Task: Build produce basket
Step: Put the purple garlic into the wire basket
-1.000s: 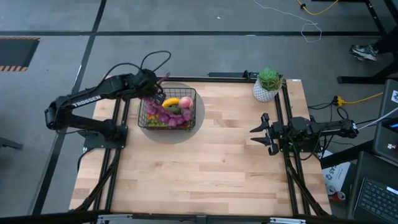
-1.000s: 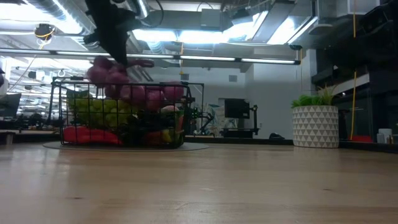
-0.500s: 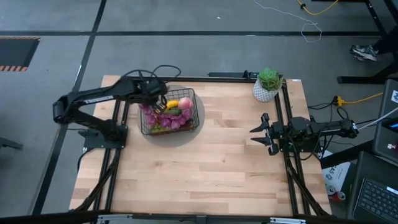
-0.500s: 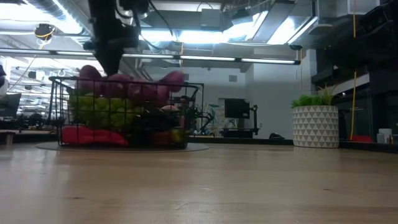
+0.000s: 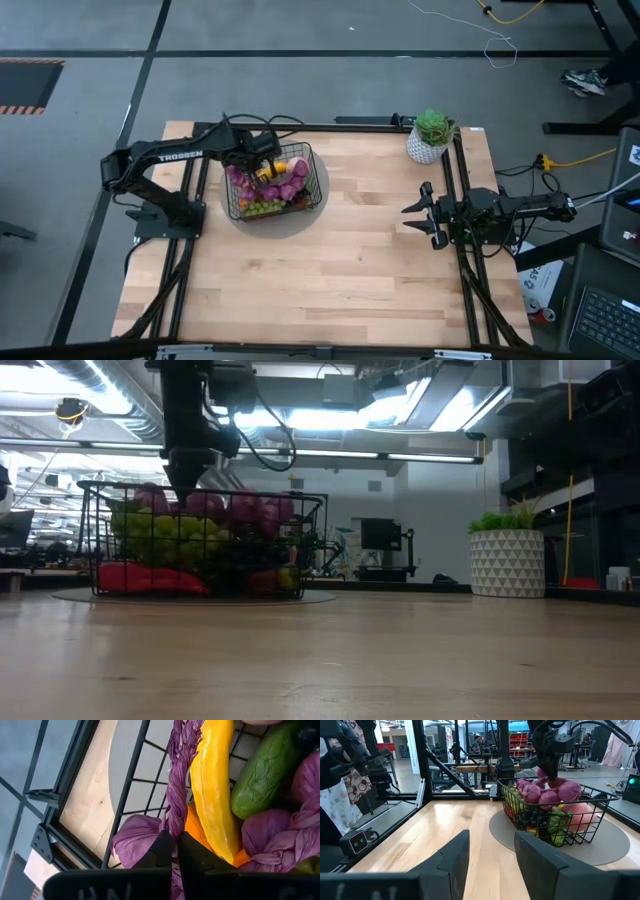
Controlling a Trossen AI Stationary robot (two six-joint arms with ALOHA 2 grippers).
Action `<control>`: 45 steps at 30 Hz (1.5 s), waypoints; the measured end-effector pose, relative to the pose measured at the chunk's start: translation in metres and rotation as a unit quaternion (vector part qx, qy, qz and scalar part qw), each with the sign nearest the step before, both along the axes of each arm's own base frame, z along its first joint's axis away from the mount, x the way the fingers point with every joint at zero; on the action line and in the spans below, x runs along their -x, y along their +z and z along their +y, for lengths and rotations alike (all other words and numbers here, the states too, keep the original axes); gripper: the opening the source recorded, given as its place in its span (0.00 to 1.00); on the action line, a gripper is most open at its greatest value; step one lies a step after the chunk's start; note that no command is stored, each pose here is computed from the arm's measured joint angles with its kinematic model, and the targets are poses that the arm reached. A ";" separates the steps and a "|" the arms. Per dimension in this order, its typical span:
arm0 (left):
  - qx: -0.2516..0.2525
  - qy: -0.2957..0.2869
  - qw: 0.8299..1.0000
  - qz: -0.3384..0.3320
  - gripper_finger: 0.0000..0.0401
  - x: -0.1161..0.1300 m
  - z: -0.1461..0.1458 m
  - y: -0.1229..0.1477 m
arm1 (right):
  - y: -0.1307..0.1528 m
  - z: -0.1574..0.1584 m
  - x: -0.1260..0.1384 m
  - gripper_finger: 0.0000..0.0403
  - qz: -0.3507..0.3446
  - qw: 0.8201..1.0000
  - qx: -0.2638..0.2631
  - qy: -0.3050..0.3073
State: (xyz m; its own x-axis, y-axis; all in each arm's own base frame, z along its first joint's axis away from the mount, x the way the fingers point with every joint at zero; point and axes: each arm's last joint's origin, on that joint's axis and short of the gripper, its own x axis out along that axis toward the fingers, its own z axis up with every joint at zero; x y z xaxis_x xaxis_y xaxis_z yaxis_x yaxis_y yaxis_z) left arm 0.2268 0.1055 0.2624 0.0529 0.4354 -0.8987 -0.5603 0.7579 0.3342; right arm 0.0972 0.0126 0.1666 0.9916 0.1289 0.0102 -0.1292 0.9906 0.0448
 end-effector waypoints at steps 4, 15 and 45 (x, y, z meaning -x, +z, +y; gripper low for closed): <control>-0.001 -0.011 1.000 0.010 0.00 0.002 0.005 0.000 | 0.000 0.000 0.000 0.39 0.000 1.000 0.000 0.000; -0.007 -0.061 0.997 0.049 0.06 0.008 0.016 0.000 | 0.000 0.000 0.000 0.39 0.000 1.000 0.000 0.000; -0.101 -0.136 0.977 0.127 0.46 0.000 0.002 0.020 | 0.000 0.000 0.000 0.39 0.000 1.000 0.000 0.000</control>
State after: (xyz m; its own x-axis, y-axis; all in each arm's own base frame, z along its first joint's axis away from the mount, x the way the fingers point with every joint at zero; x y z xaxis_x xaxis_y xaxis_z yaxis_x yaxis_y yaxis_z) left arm 0.2268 0.1076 0.2821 -0.0227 0.6070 -0.7944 -0.2263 0.7708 0.5955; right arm 0.0972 0.0126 0.1666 0.9916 0.1291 0.0106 -0.1294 0.9906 0.0448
